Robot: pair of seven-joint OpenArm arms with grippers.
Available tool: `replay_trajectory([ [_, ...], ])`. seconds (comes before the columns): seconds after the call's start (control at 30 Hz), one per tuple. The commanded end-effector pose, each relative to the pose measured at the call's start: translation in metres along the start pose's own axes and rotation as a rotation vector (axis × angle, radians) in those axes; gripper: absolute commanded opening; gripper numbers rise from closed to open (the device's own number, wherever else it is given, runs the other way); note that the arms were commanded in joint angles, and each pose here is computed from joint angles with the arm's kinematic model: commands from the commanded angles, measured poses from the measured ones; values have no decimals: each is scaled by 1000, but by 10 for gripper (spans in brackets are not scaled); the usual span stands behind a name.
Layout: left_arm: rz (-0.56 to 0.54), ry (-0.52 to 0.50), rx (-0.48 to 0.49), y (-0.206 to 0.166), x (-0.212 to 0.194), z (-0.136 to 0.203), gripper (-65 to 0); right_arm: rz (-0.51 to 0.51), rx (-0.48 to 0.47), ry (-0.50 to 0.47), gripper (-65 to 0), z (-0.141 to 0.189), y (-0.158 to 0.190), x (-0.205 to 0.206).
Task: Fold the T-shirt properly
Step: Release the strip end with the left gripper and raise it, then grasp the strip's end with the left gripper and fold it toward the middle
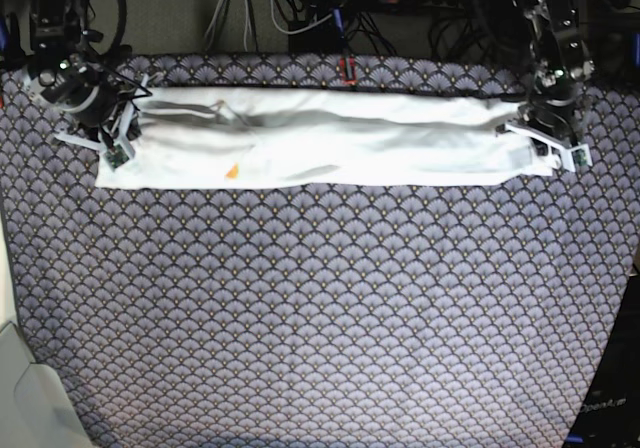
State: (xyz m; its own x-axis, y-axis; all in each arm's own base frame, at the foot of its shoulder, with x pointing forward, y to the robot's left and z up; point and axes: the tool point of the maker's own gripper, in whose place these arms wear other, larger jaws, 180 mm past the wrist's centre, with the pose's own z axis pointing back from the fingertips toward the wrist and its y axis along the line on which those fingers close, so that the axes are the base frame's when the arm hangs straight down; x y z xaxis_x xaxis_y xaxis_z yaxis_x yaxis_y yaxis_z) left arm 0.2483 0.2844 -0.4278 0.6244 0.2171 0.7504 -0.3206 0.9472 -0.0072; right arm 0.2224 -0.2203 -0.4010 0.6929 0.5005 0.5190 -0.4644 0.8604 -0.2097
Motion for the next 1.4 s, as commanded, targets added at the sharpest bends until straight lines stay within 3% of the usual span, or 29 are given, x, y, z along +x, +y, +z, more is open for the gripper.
replay_trajectory([
  [0.0, -8, -2, -21, -6, 6, 5, -644, 16, -21, -16, -650, 4, -8, 6],
  [0.3, 23, -27, -78, -42, 32, 32, -644, 16, -21, -16, -650, 4, -8, 6],
  [0.6, 12, -87, -204, -102, 67, 68, -644, 16, -21, -17, -650, 4, -8, 6],
  [0.93, 1, -75, -463, -211, 59, 92, -644, 16, -21, -19, -650, 4, -8, 6],
  [1.13, -64, -94, -645, -278, 62, 119, -644, 17, -20, -19, -650, 4, -7, 6],
  [1.37, -105, -30, -695, -304, 42, 110, -644, 22, -23, -18, -650, 4, -9, 6],
])
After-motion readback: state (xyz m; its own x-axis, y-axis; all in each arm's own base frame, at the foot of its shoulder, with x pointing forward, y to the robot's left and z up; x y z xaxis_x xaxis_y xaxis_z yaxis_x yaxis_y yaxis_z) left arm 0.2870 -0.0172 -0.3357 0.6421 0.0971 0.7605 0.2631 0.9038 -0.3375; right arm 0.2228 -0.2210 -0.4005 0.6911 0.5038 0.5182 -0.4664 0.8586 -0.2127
